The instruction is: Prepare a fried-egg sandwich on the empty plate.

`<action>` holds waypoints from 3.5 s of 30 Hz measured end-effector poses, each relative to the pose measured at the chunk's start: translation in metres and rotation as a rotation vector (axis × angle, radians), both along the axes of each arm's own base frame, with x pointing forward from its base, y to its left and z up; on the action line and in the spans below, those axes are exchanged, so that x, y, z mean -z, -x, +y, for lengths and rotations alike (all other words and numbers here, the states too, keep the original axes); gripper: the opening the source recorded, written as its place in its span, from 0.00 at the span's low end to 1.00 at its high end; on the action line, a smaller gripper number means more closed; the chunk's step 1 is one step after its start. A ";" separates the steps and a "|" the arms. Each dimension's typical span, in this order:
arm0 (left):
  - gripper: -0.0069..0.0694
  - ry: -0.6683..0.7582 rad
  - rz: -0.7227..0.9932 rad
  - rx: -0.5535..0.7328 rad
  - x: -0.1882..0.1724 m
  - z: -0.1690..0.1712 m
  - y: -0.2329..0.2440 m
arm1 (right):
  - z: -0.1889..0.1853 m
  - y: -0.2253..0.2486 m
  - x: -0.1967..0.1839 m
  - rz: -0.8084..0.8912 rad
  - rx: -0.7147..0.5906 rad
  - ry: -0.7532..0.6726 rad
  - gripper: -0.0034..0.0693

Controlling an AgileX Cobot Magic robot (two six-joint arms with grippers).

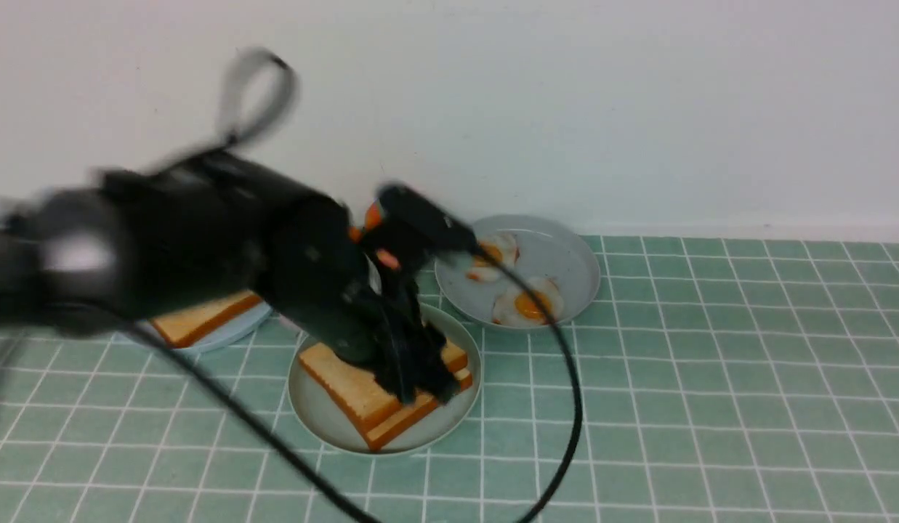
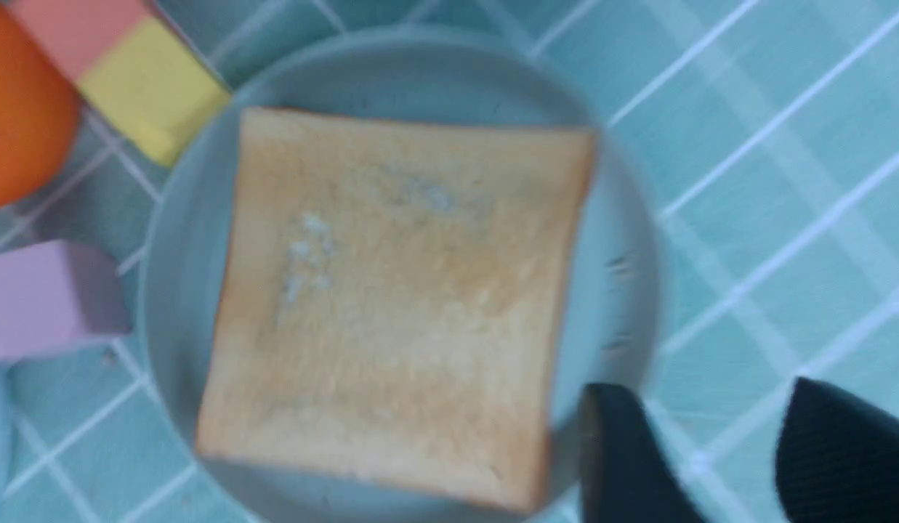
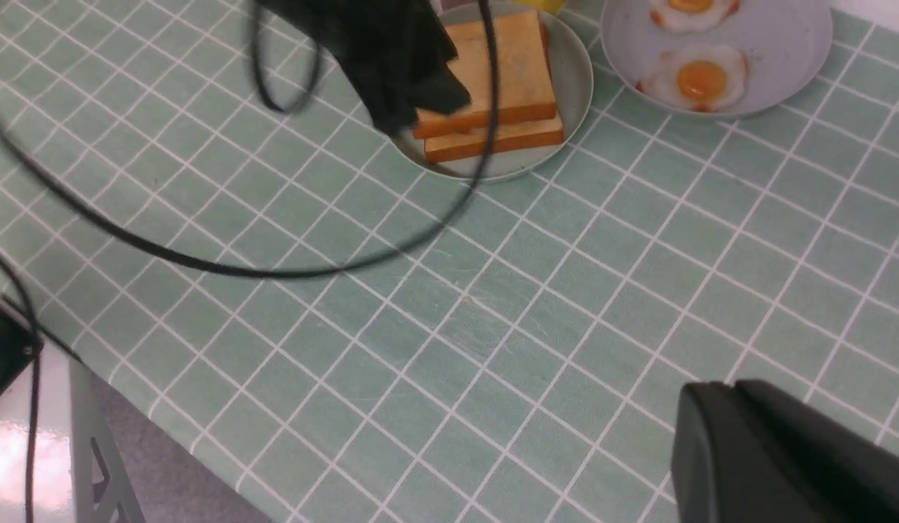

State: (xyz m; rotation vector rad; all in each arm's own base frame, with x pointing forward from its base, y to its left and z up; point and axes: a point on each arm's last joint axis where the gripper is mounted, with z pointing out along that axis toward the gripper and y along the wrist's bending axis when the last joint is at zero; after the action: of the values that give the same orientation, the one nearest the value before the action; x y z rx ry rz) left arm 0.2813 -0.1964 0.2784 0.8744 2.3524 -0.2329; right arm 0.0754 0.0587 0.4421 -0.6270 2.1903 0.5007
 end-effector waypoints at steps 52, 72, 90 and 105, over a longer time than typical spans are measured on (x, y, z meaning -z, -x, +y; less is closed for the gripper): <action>0.07 0.852 -0.660 -0.171 0.031 0.162 0.230 | -0.042 0.016 0.270 -0.237 0.520 -0.242 0.03; 0.08 0.850 -0.657 -0.171 0.032 0.162 0.230 | -0.048 0.024 0.268 -0.392 0.498 -0.026 0.03; 0.10 0.849 -0.656 -0.170 0.032 0.162 0.230 | -0.048 0.024 0.268 -0.391 0.498 -0.028 0.04; 0.07 0.564 -0.794 -0.577 0.059 0.189 0.229 | -0.048 0.024 0.268 -0.391 0.498 -0.028 0.05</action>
State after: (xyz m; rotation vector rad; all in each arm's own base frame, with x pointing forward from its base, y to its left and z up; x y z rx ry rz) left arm 0.0523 -0.0074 0.2194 -0.0282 1.5610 -0.2306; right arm 0.0513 0.0104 0.1742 -0.1300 1.8661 0.1286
